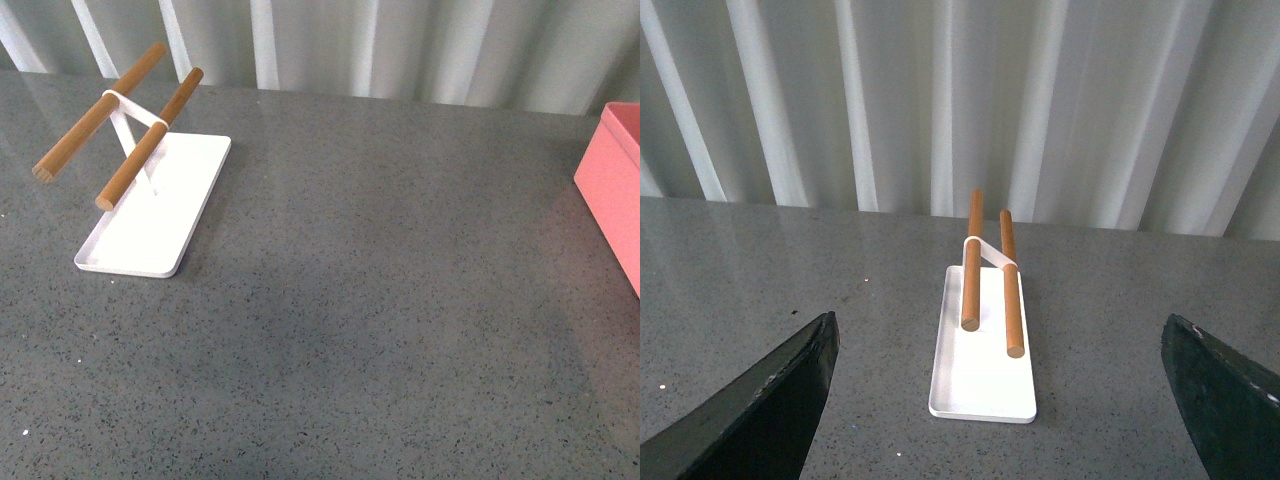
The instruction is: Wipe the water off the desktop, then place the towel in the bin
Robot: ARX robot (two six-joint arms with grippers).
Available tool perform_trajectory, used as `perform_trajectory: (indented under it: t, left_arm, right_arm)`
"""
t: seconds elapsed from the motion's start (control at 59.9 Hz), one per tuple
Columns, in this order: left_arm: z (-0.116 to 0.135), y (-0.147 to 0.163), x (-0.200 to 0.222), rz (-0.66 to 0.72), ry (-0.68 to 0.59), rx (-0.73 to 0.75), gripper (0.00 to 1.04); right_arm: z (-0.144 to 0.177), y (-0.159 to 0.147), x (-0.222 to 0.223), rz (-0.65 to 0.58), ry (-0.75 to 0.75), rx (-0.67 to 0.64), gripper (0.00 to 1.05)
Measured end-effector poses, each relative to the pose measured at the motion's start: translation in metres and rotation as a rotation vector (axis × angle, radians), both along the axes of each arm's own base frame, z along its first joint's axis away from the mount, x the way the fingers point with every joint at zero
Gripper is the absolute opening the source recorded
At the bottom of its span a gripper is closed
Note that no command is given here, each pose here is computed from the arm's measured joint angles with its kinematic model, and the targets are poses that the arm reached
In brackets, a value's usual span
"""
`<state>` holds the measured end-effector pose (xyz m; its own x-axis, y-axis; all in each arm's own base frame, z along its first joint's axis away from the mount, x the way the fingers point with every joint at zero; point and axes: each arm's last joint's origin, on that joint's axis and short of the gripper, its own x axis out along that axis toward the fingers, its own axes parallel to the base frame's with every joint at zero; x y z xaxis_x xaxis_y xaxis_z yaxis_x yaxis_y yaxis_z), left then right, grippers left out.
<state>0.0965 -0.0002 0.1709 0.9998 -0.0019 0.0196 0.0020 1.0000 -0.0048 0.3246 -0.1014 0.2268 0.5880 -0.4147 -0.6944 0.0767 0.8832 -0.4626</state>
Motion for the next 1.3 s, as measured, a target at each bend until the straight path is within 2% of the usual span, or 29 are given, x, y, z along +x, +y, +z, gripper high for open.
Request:
perform_trajectory:
  t: [0.417, 0.467, 0.668, 0.701, 0.734, 0.785, 0.851, 0.918, 1.068, 1.135, 1.302]
  left_arm:
    - [0.0, 0.0, 0.0, 0.0, 0.0, 0.0, 0.98]
    - [0.0, 0.0, 0.0, 0.0, 0.0, 0.0, 0.98]
    - [0.0, 0.0, 0.0, 0.0, 0.0, 0.0, 0.98]
    - [0.0, 0.0, 0.0, -0.001, 0.0, 0.0, 0.98]
    - [0.0, 0.0, 0.0, 0.0, 0.0, 0.0, 0.98]
    - [0.0, 0.0, 0.0, 0.002, 0.0, 0.0, 0.98]
    - [0.0, 0.0, 0.0, 0.0, 0.0, 0.0, 0.98]
    - [0.0, 0.0, 0.0, 0.0, 0.0, 0.0, 0.98]
    - [0.0, 0.0, 0.0, 0.001, 0.0, 0.0, 0.98]
    - [0.0, 0.0, 0.0, 0.0, 0.0, 0.0, 0.98]
    - [0.0, 0.0, 0.0, 0.0, 0.0, 0.0, 0.98]
  right_arm:
    - [0.0, 0.0, 0.0, -0.002, 0.0, 0.0, 1.0]
    - [0.0, 0.0, 0.0, -0.004, -0.001, 0.002, 0.97]
    - [0.0, 0.0, 0.0, -0.003, -0.009, 0.009, 0.98]
    - [-0.005, -0.002, 0.002, 0.035, -0.162, 0.097, 0.92]
    - [-0.012, 0.003, 0.0, 0.134, -0.404, 0.234, 0.83]
    - [-0.02, 0.012, -0.012, 0.213, -0.59, 0.321, 0.75]
    - [-0.025, 0.027, -0.029, 0.274, -0.734, 0.359, 0.64]
    - [-0.021, 0.045, -0.055, 0.312, -0.883, 0.368, 0.46]
    - [-0.03, 0.062, -0.084, 0.306, -0.896, 0.39, 0.2]
    - [-0.039, 0.069, -0.099, 0.294, -0.881, 0.396, 0.04]
    - [-0.044, 0.08, -0.124, 0.299, -0.892, 0.396, 0.03]
